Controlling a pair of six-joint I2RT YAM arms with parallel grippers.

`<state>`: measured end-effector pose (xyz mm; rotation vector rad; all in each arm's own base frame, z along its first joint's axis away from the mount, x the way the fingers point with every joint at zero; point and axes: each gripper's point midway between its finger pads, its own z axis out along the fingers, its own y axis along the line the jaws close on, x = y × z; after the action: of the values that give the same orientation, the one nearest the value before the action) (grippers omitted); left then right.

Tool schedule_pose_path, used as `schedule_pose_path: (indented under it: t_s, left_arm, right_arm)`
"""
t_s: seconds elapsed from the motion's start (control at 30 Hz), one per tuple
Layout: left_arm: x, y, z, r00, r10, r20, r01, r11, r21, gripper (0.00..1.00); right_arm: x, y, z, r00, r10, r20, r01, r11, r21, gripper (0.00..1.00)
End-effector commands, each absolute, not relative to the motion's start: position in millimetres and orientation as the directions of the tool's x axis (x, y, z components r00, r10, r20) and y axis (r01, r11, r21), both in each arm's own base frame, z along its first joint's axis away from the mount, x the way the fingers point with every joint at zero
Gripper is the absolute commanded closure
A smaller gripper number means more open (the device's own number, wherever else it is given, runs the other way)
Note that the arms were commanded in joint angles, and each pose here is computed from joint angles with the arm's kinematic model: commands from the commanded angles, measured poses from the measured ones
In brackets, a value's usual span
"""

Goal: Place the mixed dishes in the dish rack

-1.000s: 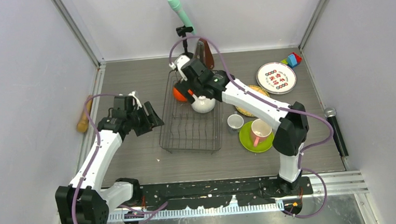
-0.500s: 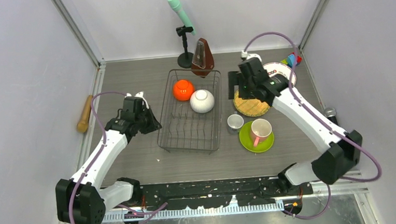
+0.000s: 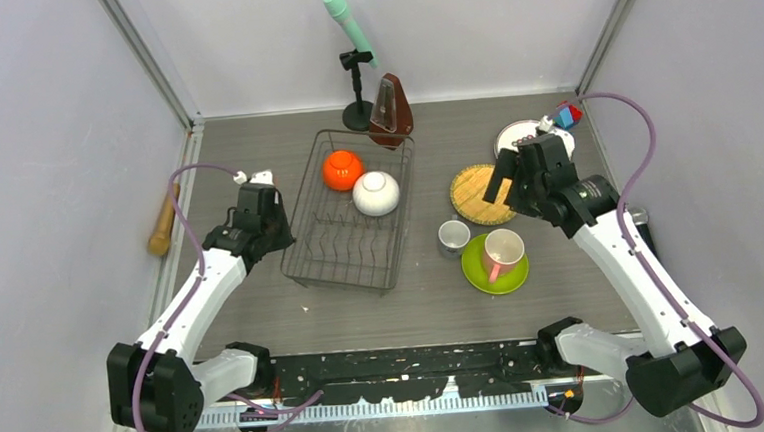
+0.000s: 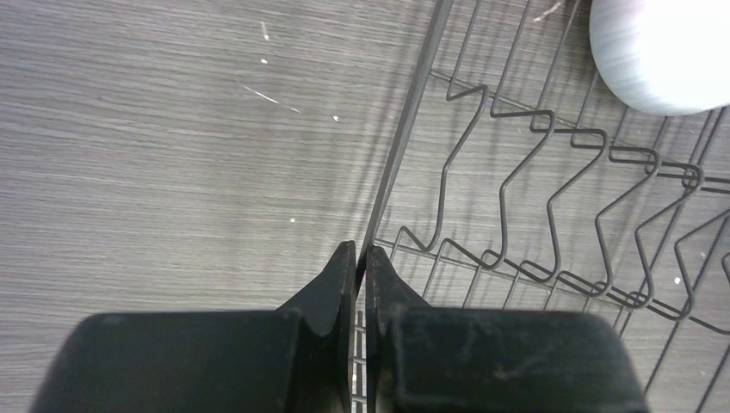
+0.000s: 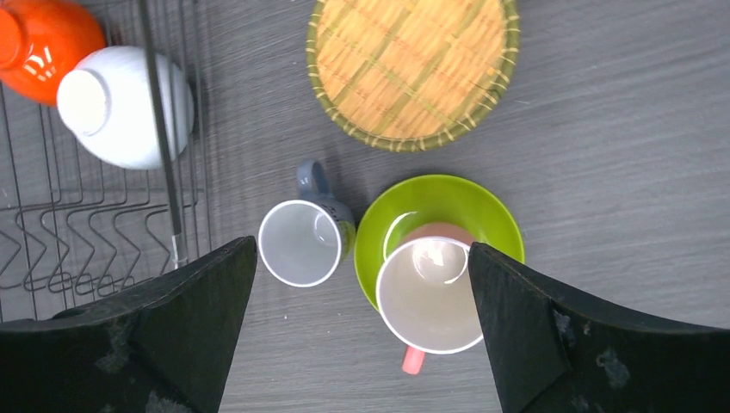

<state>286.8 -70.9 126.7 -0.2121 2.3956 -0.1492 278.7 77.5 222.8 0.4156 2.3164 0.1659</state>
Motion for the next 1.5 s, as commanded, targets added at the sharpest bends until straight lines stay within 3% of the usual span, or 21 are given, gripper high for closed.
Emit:
schedule_pose_path:
  t_s: [0.0, 0.23, 0.33, 0.4, 0.53, 0.77, 0.9, 1.07, 1.23, 1.33, 1.4, 1.43, 1.47]
  left_arm:
    - [305, -37, 141, -0.647, -0.19, -0.738, -0.227, 0.973, -0.052, 0.99]
    - [332, -30, 145, -0.635, -0.147, -0.758, -0.249, 0.968, 0.02, 1.0]
    - [341, -30, 146, -0.629, -0.13, -0.767, -0.243, 0.969, 0.034, 1.0]
    - [345, -35, 152, -0.617, -0.131, -0.776, -0.223, 0.975, 0.014, 0.93]
    - [343, -42, 169, -0.591, -0.138, -0.795, -0.188, 0.982, -0.031, 0.61]
    - [325, -55, 210, -0.584, -0.173, -0.793, -0.129, 0.984, -0.119, 0.3]
    - [308, -68, 239, -0.562, -0.21, -0.8, -0.069, 0.976, -0.208, 0.13]
    - [286, -77, 261, -0.548, -0.267, -0.793, -0.032, 0.954, -0.299, 0.01]
    - [270, -82, 269, -0.574, -0.307, -0.759, -0.036, 0.935, -0.352, 0.0]
    - [267, -87, 268, -0.593, -0.316, -0.741, -0.028, 0.928, -0.373, 0.0]
    - [264, -97, 265, -0.615, -0.319, -0.721, 0.004, 0.913, -0.408, 0.0]
    - [263, -101, 262, -0.629, -0.318, -0.71, 0.021, 0.905, -0.425, 0.0]
    - [262, -105, 260, -0.637, -0.319, -0.702, 0.034, 0.898, -0.439, 0.0]
  right_arm:
    - [259, 58, 215, -0.623, 0.448, -0.642, 0.388, 0.889, 0.244, 0.0]
    - [216, 40, 186, -0.667, 0.501, -0.552, 0.506, 0.848, 0.158, 0.17]
    - [208, 45, 177, -0.652, 0.544, -0.529, 0.52, 0.828, 0.21, 0.18]
    - [203, 49, 170, -0.645, 0.57, -0.509, 0.53, 0.814, 0.24, 0.18]
    - [198, 56, 152, -0.654, 0.598, -0.463, 0.545, 0.797, 0.26, 0.19]
    - [202, 60, 128, -0.664, 0.608, -0.436, 0.56, 0.79, 0.248, 0.27]
    - [206, 57, 120, -0.639, 0.63, -0.442, 0.589, 0.77, 0.246, 0.37]
    - [211, 59, 111, -0.605, 0.662, -0.443, 0.61, 0.743, 0.276, 0.45]
    - [212, 58, 105, -0.598, 0.669, -0.441, 0.624, 0.734, 0.267, 0.51]
    - [211, 59, 100, -0.6, 0.672, -0.434, 0.626, 0.732, 0.268, 0.61]
    - [212, 60, 100, -0.601, 0.672, -0.432, 0.625, 0.733, 0.27, 0.79]
    - [212, 60, 101, -0.602, 0.67, -0.435, 0.622, 0.735, 0.272, 0.94]
    - [211, 58, 103, -0.605, 0.662, -0.443, 0.617, 0.741, 0.265, 0.97]
